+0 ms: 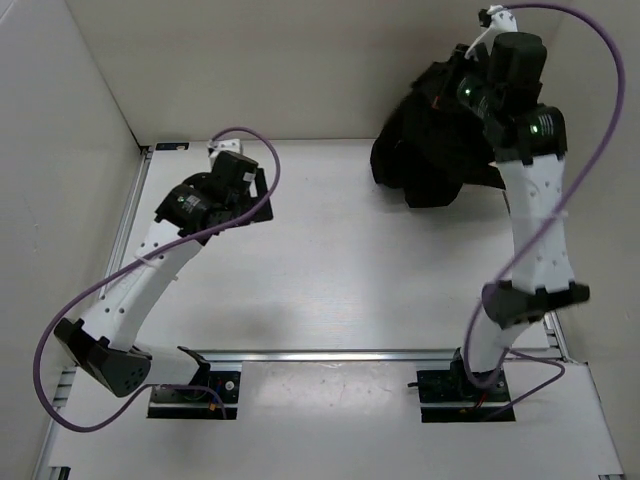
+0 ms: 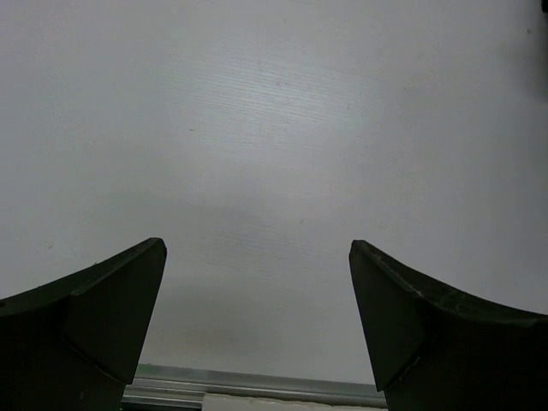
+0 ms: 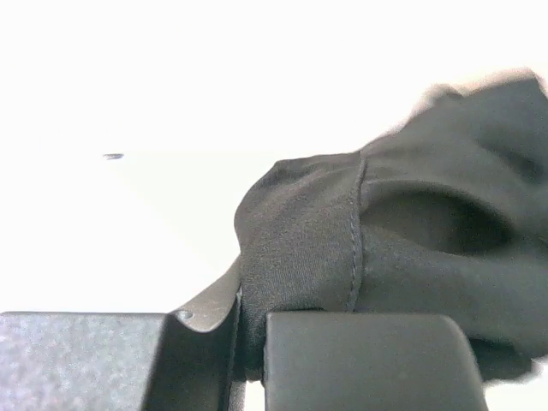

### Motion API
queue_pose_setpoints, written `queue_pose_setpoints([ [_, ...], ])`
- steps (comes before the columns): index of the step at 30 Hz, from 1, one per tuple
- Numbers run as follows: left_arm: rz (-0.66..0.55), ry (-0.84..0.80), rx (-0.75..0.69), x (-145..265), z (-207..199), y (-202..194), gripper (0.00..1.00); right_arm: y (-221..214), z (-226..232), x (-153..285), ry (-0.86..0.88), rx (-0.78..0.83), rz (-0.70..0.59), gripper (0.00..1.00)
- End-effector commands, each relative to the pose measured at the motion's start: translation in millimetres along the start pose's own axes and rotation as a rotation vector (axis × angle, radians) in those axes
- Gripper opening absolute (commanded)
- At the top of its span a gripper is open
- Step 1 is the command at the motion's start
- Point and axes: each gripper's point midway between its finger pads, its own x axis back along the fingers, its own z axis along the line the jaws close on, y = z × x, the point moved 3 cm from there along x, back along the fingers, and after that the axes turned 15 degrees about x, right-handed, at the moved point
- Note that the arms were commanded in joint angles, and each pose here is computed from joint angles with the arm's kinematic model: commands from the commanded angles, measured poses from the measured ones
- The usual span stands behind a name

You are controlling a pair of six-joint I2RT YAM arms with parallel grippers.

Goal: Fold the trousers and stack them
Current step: Move the trousers to the center of the board

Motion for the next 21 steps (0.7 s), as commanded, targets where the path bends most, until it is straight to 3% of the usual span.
queue_pose_setpoints([
  [1,-0.031,0.028,0.151,17,27,24,1.0,8,79,48,0.245,0.101,-0.064,0.0],
  [3,-0.025,0.021,0.203,19,34,30,1.0,-20,134,58,0.395,0.115,-0.01,0.0],
  [4,-0.027,0.025,0.243,23,44,37,1.0,-68,170,51,0.463,0.131,0.116,0.01],
  [7,-0.061,0.037,0.305,34,61,51,1.0,-141,205,45,0.431,0.179,0.278,0.14],
  [8,-0.099,0.047,0.342,41,71,61,1.0,-180,227,54,0.46,0.242,0.363,0.41],
  [10,-0.12,0.052,0.354,46,79,65,1.0,-218,232,65,0.405,0.341,0.471,0.79],
  [11,-0.118,0.058,0.348,46,84,67,1.0,-230,229,69,0.284,0.418,0.476,0.99],
  [13,-0.113,0.036,0.332,50,84,66,1.0,-238,208,79,0.161,0.455,0.51,0.99],
  [17,-0.015,-0.03,0.296,34,77,46,1.0,-225,150,94,0.05,0.276,0.486,0.98],
  [18,0.055,-0.066,0.269,26,71,27,1.0,-240,135,95,0.035,0.259,0.524,0.81],
  [20,0.086,-0.126,0.258,22,61,13,1.0,-237,102,96,0.0,0.118,0.509,0.63],
  [21,0.125,-0.156,0.243,20,54,0,1.0,-256,92,97,0.007,0.088,0.557,0.55],
])
